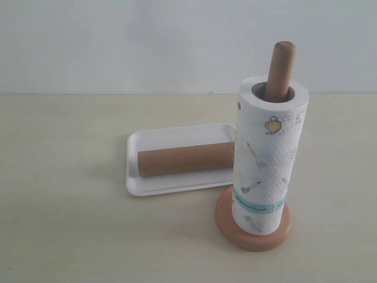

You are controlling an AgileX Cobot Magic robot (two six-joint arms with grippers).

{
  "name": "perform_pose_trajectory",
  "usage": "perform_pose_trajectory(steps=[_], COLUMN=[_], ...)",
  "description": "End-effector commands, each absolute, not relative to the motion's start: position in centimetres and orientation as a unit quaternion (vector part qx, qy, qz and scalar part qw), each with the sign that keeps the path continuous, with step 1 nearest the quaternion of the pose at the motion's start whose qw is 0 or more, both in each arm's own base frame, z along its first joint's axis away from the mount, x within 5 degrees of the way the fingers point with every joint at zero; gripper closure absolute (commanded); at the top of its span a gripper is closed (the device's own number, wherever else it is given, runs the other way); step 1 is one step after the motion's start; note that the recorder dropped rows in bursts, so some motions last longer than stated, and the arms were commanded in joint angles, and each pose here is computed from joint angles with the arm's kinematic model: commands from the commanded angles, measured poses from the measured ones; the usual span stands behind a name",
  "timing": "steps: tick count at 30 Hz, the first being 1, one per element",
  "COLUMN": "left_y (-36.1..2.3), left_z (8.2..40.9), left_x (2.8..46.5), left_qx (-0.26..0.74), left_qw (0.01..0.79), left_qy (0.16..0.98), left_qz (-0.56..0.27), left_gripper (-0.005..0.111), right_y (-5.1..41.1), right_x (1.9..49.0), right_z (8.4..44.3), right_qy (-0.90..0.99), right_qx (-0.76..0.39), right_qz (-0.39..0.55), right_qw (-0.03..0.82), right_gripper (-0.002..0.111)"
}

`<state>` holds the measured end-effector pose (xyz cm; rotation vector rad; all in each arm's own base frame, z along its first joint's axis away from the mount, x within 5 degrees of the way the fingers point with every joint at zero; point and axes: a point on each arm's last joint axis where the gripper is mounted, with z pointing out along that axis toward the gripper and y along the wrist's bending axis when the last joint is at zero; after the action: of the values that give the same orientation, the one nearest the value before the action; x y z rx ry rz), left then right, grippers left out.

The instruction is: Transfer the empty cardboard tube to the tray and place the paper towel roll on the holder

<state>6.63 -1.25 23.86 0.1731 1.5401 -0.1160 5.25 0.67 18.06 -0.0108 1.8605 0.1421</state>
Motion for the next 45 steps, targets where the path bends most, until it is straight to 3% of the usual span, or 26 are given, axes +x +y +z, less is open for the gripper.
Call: perform_pose_trajectory(steps=[1,10,18,29,45], left_y=[-1.2,-0.8,-0.9,-0.9,-0.7], left_z=[21.3,20.3,18.7,18.7,18.7], left_x=[6.6,5.7,5.4,5.4,5.4], left_qx=[0.043,-0.003,-0.004,-0.033,-0.012], left_qw=[0.697,0.689,0.627,0.623,0.628], left_qy=[0.71,0.719,0.775,0.775,0.774], left_qz=[-0.084,-0.09,-0.078,-0.102,-0.071], left_gripper=[0.101,0.101,0.101,0.101,0.101], right_y=[0.7,0.7,0.7,0.7,0.7], right_x=[5.2,5.2,5.2,5.2,5.2], right_z=[18.0,18.0,18.0,18.0,18.0], right_qy=[0.8,0.8,0.8,0.8,0.8], right_qx=[-0.006,-0.006,-0.006,-0.005,-0.005], right_qz=[0.06,0.06,0.06,0.061,0.061], right_qw=[0.598,0.598,0.598,0.598,0.598], right_gripper=[0.108,0.108,0.108,0.108,0.108])
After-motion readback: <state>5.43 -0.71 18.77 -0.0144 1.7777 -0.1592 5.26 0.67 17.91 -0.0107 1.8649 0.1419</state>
